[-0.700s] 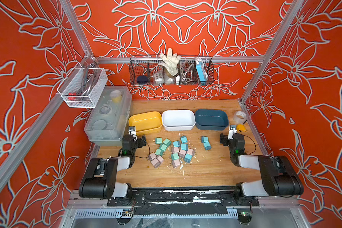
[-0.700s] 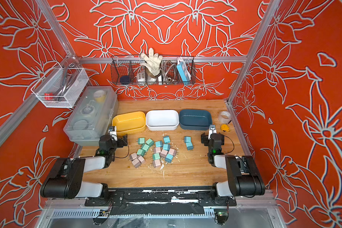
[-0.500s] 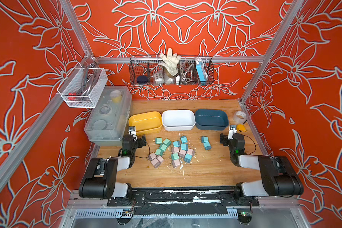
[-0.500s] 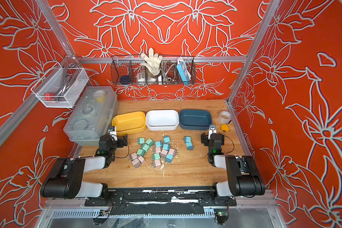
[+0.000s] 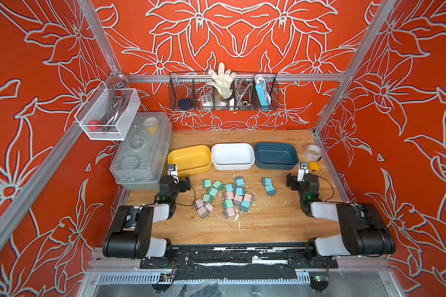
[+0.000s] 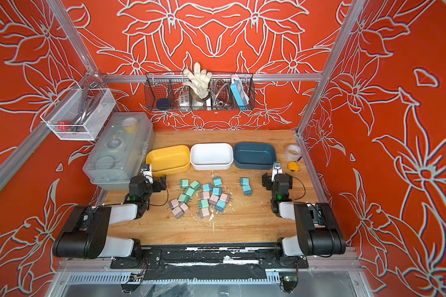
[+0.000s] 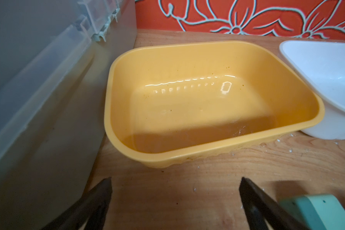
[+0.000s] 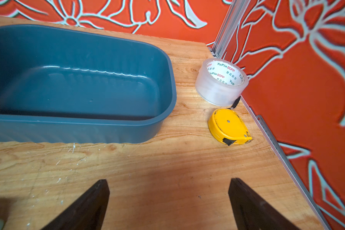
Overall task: Place the plugs by color into the storage box
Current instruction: Pick up the plug from the center of the board.
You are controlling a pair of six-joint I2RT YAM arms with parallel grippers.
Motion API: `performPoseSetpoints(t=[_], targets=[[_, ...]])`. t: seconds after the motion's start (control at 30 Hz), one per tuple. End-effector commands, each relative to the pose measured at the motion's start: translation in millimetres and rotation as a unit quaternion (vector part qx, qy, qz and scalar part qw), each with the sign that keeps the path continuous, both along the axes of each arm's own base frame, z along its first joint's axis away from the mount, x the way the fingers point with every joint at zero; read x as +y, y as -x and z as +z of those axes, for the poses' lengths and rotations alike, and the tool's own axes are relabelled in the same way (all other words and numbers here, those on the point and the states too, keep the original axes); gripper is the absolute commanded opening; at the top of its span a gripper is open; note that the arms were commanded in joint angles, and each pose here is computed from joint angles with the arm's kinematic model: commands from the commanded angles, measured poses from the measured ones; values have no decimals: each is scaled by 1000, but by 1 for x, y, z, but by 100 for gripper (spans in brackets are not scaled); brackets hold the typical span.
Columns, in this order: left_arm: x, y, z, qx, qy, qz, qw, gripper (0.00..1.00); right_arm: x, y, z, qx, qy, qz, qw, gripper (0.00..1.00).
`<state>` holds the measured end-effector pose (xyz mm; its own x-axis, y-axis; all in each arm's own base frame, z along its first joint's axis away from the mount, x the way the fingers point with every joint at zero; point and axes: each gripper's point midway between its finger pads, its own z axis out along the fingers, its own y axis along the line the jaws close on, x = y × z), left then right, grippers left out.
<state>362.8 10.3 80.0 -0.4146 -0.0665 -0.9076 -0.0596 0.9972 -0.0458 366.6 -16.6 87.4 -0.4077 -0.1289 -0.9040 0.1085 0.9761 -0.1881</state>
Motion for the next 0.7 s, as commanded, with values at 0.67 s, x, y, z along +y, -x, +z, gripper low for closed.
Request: performPoseSetpoints(t=[0.67], targets=[[1, -5, 4, -7, 4, -2, 1000, 99, 2, -5, 7, -11, -7, 3, 1000, 99]])
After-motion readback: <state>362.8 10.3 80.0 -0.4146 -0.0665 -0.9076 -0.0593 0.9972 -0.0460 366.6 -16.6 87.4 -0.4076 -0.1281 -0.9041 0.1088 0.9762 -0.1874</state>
